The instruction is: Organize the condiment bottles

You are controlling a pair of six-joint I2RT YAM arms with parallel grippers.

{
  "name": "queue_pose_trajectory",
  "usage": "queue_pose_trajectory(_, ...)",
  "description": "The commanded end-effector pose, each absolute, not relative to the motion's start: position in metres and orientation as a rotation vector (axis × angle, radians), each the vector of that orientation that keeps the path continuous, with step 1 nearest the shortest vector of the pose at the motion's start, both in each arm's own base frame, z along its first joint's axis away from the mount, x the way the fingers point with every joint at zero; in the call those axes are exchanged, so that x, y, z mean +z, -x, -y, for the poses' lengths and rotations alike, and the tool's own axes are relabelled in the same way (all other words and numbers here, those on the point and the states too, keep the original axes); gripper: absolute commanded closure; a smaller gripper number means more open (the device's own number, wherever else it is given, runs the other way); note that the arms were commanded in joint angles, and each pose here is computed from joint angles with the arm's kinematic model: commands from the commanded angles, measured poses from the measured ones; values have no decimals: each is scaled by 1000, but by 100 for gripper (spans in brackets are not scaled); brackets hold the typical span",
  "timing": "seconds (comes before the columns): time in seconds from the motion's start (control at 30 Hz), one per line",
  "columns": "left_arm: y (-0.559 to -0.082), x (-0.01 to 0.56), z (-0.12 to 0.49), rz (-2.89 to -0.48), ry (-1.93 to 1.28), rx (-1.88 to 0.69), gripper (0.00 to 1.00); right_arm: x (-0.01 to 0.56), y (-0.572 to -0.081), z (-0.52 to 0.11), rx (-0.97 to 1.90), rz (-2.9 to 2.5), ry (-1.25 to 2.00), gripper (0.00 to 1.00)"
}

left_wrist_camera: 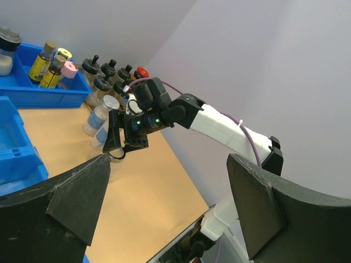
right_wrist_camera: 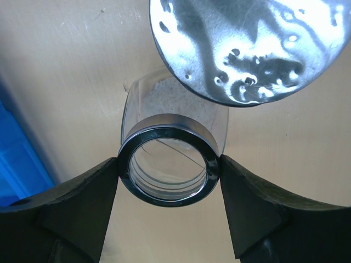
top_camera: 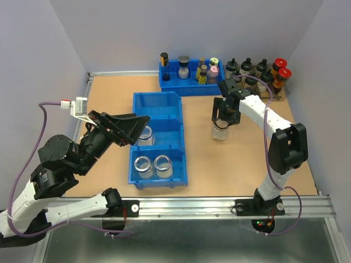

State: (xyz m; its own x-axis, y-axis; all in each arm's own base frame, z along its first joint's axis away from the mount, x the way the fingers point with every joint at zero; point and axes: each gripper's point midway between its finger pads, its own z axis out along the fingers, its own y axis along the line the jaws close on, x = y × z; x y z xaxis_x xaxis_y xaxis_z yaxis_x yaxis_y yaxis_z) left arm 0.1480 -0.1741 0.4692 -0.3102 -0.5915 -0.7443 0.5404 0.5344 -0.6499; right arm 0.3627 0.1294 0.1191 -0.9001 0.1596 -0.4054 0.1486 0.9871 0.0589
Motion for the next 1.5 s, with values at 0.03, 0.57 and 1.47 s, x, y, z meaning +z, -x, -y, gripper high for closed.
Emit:
queue_pose_trajectory(0.03, -146, 477, 168, -1471, 69, -1148, 2, 113, -360, -128, 38, -2713, -193, 23)
queue_pose_trajectory(0.57, -145, 476, 166, -1475, 74, -1149, 2, 103, -357, -131, 54, -2736, -173, 23)
queue_pose_trajectory(1.47, -149, 474, 175, -1494, 62, -1137, 2, 275, -300, -298, 673, -2471, 162, 100)
